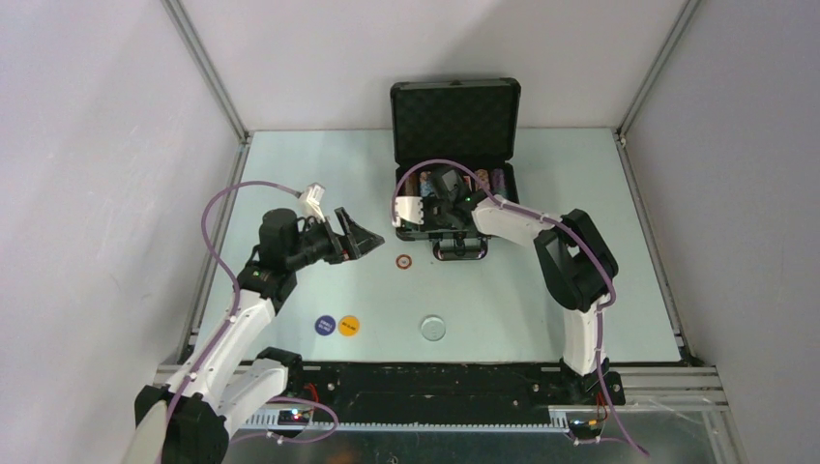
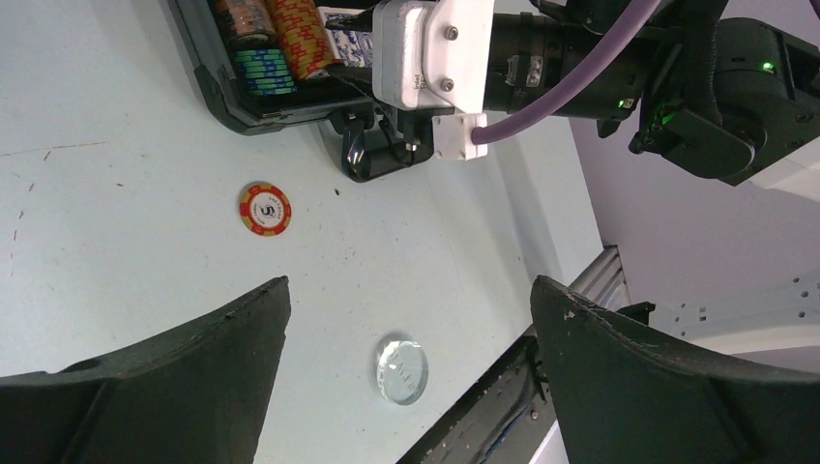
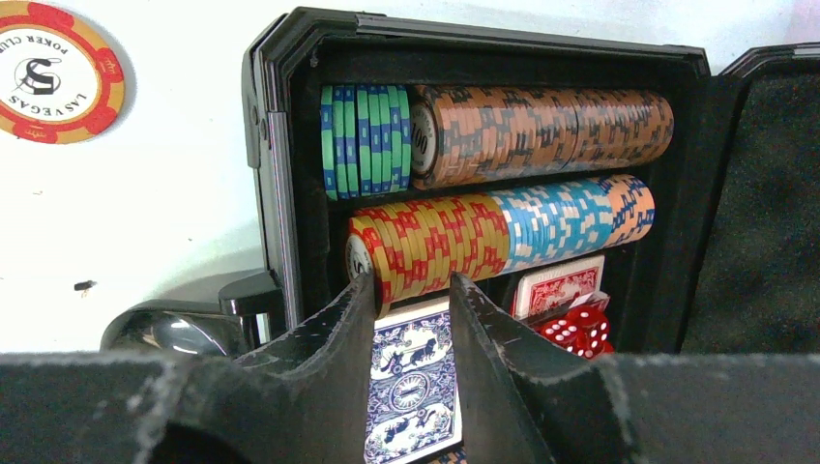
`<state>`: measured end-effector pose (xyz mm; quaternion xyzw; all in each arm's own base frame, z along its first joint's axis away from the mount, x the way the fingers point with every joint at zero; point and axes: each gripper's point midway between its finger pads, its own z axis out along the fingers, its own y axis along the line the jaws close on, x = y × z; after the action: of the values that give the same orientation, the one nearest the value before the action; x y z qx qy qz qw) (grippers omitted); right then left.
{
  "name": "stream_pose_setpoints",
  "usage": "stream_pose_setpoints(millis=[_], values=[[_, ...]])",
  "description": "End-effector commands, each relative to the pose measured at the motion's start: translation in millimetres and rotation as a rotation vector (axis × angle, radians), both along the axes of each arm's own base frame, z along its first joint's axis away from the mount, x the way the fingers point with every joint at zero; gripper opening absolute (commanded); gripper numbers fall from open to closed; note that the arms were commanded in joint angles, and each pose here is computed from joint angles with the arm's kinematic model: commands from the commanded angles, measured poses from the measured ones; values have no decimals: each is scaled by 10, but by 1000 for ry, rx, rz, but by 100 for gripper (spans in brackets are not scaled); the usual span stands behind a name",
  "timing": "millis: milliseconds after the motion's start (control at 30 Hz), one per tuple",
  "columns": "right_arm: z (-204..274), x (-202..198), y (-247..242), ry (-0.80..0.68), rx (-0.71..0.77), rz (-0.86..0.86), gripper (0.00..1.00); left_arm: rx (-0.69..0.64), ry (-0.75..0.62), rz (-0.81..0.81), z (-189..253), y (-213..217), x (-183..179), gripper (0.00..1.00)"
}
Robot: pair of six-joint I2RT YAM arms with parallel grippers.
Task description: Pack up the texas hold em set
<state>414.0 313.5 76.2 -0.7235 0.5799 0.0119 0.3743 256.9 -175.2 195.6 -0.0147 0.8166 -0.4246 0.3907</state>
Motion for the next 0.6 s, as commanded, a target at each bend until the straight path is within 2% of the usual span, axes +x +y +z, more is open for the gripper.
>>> stream_pose_setpoints(millis=[0,400,567], values=[[408,121,72,-73,99,-7,38,-24,-22,-13,76,-15,11,98],[683,-63,134,2,218,38,38,-25,-18,-15,69,-19,14,98],[769,-131,106,53,266,22,35,-25,-18,-13,63,-18,15,98]])
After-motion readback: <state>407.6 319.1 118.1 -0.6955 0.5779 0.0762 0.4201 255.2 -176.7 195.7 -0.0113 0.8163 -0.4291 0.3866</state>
